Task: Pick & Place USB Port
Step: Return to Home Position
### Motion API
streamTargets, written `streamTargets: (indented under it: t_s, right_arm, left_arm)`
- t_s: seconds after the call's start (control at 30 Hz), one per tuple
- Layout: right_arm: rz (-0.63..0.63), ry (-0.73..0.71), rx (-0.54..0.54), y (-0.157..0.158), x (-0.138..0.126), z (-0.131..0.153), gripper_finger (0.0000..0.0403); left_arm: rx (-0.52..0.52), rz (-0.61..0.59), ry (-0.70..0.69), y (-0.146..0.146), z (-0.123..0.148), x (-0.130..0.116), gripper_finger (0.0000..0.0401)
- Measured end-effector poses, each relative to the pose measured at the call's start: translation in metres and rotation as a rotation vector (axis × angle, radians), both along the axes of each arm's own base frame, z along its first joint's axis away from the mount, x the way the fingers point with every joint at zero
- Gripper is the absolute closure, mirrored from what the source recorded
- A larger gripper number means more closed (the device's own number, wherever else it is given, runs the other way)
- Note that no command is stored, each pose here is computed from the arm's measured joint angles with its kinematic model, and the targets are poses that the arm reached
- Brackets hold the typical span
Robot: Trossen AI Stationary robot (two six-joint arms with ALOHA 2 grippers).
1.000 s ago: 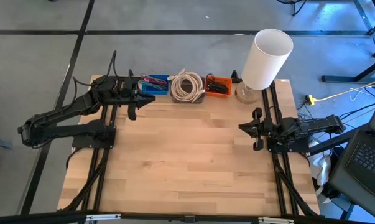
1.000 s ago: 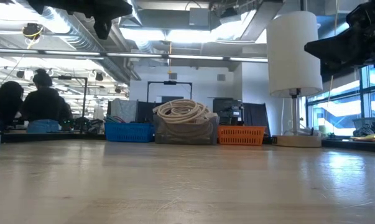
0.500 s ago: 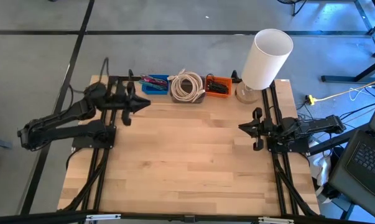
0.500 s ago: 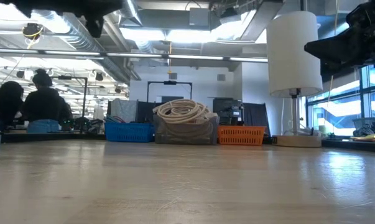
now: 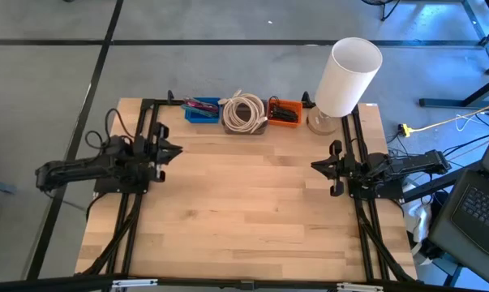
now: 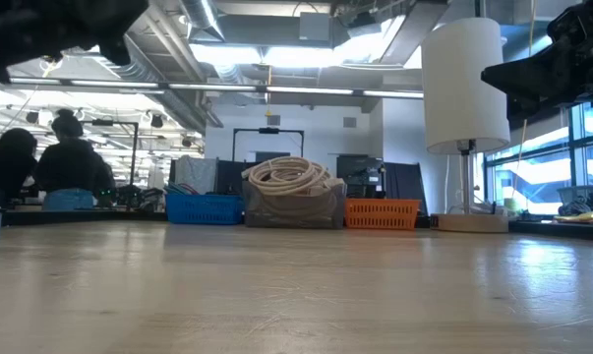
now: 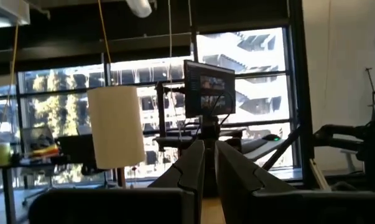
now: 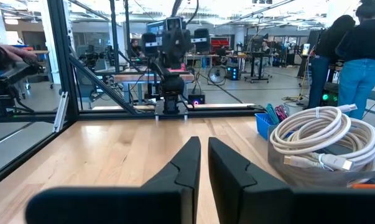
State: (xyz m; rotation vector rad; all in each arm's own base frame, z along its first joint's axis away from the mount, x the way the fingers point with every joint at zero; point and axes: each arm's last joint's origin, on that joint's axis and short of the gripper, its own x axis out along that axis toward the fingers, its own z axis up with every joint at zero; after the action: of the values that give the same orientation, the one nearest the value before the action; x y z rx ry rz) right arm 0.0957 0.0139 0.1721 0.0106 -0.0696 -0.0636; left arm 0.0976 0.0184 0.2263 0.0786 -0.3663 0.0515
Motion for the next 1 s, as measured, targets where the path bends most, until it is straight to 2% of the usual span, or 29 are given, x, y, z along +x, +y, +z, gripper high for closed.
streamTargets:
  t_s: [0.3, 0.5, 0.67, 1.0]
  right_arm:
    - [0.000, 0.000, 0.000, 0.000, 0.000, 0.000, 0.0370]
    - [0.000, -0.002, 0.000, 0.000, 0.000, 0.000, 0.0370]
    - [0.001, -0.002, 0.000, 0.000, 0.000, 0.000, 0.0370]
    - [0.001, -0.002, 0.000, 0.000, 0.000, 0.000, 0.0370]
  left_arm:
    - [0.038, 0.039, -0.017, -0.007, -0.024, -0.008, 0.0370]
    - [0.016, 0.030, 0.123, -0.007, -0.037, -0.004, 0.0370]
    - [-0.043, 0.014, 0.246, -0.006, -0.049, -0.002, 0.0370]
    - [-0.072, 0.011, 0.268, -0.006, -0.051, -0.002, 0.0370]
